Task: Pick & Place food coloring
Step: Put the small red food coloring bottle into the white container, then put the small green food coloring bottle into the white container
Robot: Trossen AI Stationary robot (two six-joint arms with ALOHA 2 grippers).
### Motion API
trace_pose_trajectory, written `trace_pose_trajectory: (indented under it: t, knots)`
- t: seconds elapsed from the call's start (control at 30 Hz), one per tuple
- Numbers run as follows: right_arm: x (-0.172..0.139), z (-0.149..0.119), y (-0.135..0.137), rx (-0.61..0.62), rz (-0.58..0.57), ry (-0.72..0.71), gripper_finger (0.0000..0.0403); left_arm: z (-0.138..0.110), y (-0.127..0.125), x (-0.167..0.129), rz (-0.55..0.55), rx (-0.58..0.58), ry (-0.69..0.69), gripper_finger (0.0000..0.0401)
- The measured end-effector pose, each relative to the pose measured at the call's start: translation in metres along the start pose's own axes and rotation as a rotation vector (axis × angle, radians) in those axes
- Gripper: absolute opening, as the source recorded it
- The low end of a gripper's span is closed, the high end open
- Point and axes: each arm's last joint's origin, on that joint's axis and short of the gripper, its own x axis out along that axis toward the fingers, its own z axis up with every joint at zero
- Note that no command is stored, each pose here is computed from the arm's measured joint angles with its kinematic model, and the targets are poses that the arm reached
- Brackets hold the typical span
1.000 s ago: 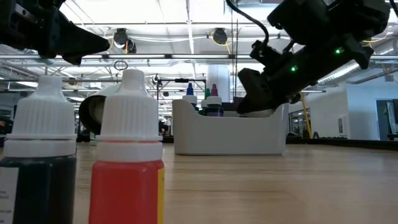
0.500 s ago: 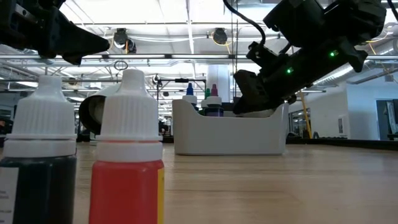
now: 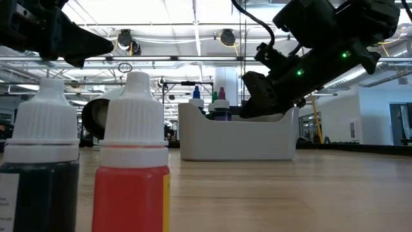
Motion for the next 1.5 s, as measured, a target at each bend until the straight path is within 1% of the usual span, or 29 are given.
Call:
trace_pose_trajectory:
  t: [0.17,0.3,0.43,0.47,0.57,0.67,0.73,0.8,0.87,0.97,1.03,1.2,1.37,1.5]
  knots:
    - [0.000,0.000,0.000,-0.017,0.003,0.001,0.0090,0.000,0.000,0.000,0.000,-0.001,0.000,0.0047]
    - [-0.007,0.008,-0.003,-0.058,0.032,-0.001,0.0090,0.000,0.000,0.000,0.000,-0.004,0.000,0.0047]
    - [-0.029,0.036,-0.005,-0.092,0.084,-0.087,0.0090,0.000,0.000,0.000,0.000,-0.004,0.000,0.0047]
    - [-0.037,0.042,-0.005,-0.120,0.110,-0.107,0.0088,0.000,0.000,0.000,0.000,-0.004,0.000,0.0047]
    - [-0.063,0.056,-0.003,-0.217,0.265,-0.156,0.0069,0.000,0.000,0.000,0.000,-0.004,0.000,0.0047]
    - [-0.089,0.061,-0.005,-0.282,0.401,-0.212,0.0027,0.000,0.000,0.000,0.000,-0.008,0.000,0.0047]
    - [-0.101,0.055,-0.011,-0.336,0.485,-0.223,0.0007,0.000,0.000,0.000,0.000,-0.017,0.000,0.0047]
    - [-0.109,0.045,-0.019,-0.363,0.585,-0.237,0.0009,0.000,0.000,0.000,0.000,-0.022,0.000,0.0047]
    - [-0.115,0.035,-0.028,-0.343,0.682,-0.280,0.0009,-0.001,0.000,0.000,0.000,-0.036,0.011,0.0047]
    - [-0.119,0.019,-0.045,-0.307,0.783,-0.374,0.0002,-0.005,0.001,0.000,0.032,-0.067,0.042,0.0047]
    - [-0.120,0.009,-0.058,-0.283,0.800,-0.426,0.0002,-0.007,0.001,0.000,0.045,-0.082,0.060,0.0047]
    - [-0.121,-0.002,-0.086,-0.230,0.765,-0.485,0.0001,-0.007,0.001,0.000,0.016,-0.124,0.062,0.0047]
    - [-0.126,-0.006,-0.104,-0.195,0.756,-0.525,0.0000,-0.009,0.000,0.000,0.017,-0.146,0.069,0.0047]
    - [-0.130,-0.007,-0.112,-0.213,0.754,-0.521,0.0000,-0.008,0.000,0.000,0.022,-0.188,0.062,0.0047]
